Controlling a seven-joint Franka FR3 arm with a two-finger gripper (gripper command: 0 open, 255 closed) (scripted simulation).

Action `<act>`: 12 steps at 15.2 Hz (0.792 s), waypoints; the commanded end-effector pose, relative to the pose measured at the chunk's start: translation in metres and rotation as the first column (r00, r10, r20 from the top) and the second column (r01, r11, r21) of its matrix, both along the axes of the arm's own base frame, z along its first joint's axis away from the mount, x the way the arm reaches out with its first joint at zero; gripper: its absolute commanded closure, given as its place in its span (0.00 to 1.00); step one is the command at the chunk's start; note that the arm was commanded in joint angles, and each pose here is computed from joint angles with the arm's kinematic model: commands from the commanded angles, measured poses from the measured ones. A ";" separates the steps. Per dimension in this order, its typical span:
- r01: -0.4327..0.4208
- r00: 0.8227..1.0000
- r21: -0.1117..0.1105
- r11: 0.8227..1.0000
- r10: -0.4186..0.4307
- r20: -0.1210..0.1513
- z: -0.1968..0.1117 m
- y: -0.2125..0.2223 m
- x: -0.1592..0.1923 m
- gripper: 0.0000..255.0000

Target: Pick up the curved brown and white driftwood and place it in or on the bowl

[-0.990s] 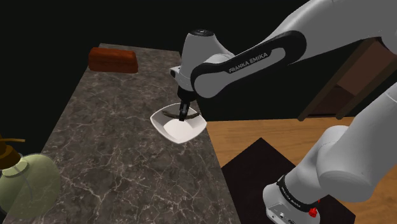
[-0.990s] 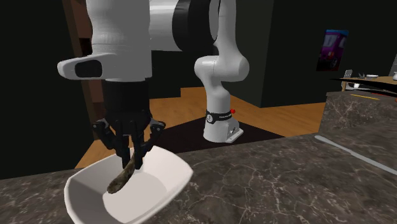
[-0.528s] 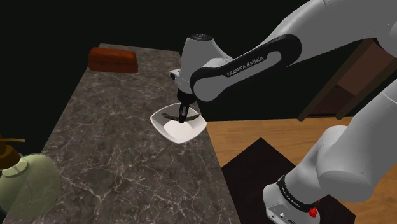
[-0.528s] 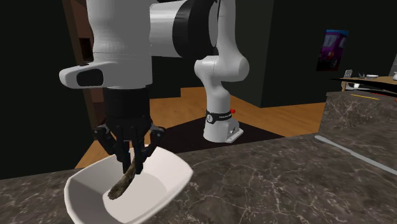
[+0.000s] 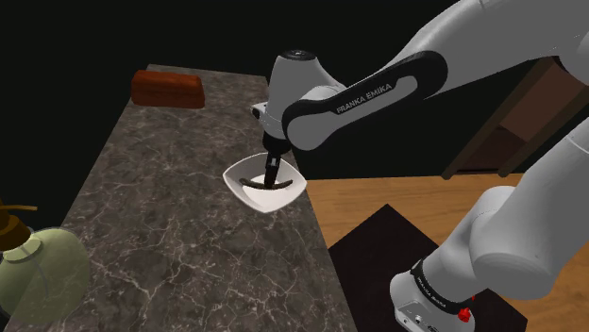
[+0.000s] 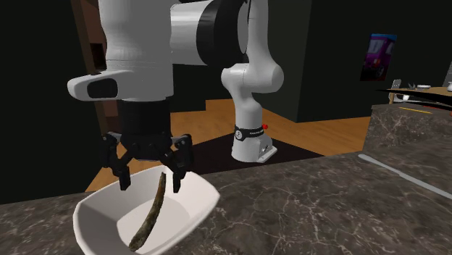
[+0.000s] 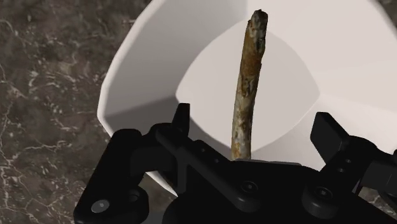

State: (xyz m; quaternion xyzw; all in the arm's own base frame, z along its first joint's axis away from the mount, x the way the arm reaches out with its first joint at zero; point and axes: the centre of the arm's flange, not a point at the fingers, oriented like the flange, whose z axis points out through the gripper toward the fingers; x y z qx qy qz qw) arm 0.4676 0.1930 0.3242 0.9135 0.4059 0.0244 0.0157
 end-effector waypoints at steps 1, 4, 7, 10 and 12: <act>0.000 1.000 0.000 1.000 0.000 0.000 0.013 0.000 -0.001 0.00; 0.000 1.000 0.000 1.000 0.000 0.000 0.050 0.000 -0.003 0.00; 0.000 1.000 0.000 1.000 0.000 0.000 0.050 0.000 -0.003 0.00; 0.000 1.000 0.000 1.000 0.000 0.000 0.050 0.000 -0.003 0.00; 0.000 1.000 0.000 1.000 0.000 0.000 0.050 0.000 -0.003 0.00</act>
